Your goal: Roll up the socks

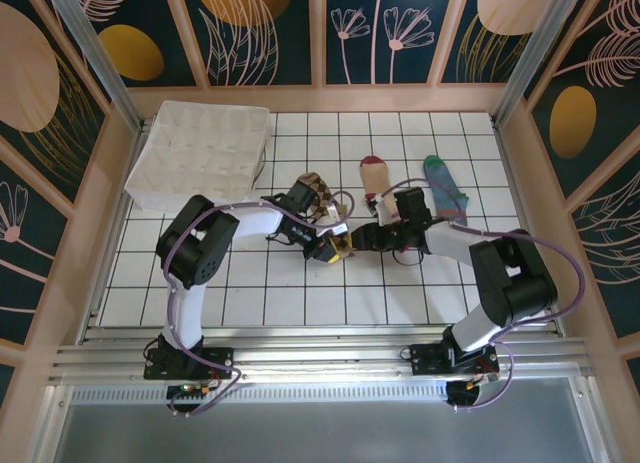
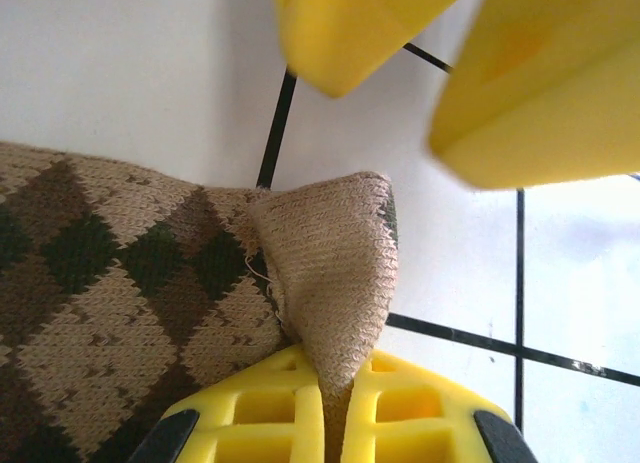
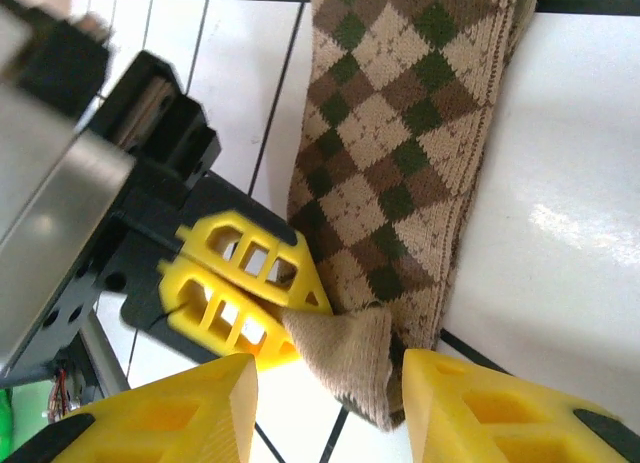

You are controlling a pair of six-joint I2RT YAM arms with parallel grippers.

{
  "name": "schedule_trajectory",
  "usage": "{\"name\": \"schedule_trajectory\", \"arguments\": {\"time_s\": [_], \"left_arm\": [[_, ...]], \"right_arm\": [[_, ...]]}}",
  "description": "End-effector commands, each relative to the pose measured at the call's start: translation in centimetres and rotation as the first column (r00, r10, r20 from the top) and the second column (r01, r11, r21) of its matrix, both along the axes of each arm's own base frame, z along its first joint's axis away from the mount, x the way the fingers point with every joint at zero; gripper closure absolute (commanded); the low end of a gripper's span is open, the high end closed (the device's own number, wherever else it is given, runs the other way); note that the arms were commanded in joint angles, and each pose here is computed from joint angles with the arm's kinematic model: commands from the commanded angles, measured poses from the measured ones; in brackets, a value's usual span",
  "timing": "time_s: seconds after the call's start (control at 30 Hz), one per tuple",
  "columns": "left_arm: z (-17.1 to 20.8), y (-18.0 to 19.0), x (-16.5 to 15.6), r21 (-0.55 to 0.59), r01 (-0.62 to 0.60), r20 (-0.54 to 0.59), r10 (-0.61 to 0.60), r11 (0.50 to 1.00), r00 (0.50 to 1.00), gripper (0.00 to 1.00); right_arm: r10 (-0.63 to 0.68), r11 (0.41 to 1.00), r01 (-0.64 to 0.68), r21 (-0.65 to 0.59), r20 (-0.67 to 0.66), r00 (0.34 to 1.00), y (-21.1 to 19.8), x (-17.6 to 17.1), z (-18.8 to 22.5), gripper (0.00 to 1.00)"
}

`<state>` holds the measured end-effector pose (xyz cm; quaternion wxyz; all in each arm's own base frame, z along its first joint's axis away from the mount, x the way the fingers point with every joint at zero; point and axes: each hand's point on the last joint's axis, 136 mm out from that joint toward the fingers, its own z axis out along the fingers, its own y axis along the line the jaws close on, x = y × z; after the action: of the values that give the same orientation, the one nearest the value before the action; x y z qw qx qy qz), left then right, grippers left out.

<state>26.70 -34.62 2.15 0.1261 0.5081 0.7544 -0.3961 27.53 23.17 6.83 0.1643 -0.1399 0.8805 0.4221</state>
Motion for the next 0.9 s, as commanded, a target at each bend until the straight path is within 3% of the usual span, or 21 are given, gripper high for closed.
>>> {"name": "schedule_trajectory", "arguments": {"time_s": [0.0, 0.43, 0.87], "left_arm": [[-1.5, 1.4, -2.1, 0.048, 0.004, -0.170, 0.004, 0.999, 0.985, 1.00], [-1.8, 1.9, -2.2, 0.017, -0.016, -0.360, 0.021, 1.000, 0.933, 1.00], [-2.1, 2.1, -1.9, 0.035, -0.040, -0.391, 0.051, 0.999, 0.919, 1.00]], "right_arm": [[0.012, 0.998, -0.017, 0.062, 0.077, 0.997, 0.6, 0.2, 1.5, 0.56], [0.105, 0.985, -0.114, 0.132, 0.074, 0.992, 1.6, -1.0, 0.4, 0.52], [0.172, 0.977, -0.173, 0.125, 0.022, 0.985, 2.3, -2.1, -2.6, 0.52]]}}
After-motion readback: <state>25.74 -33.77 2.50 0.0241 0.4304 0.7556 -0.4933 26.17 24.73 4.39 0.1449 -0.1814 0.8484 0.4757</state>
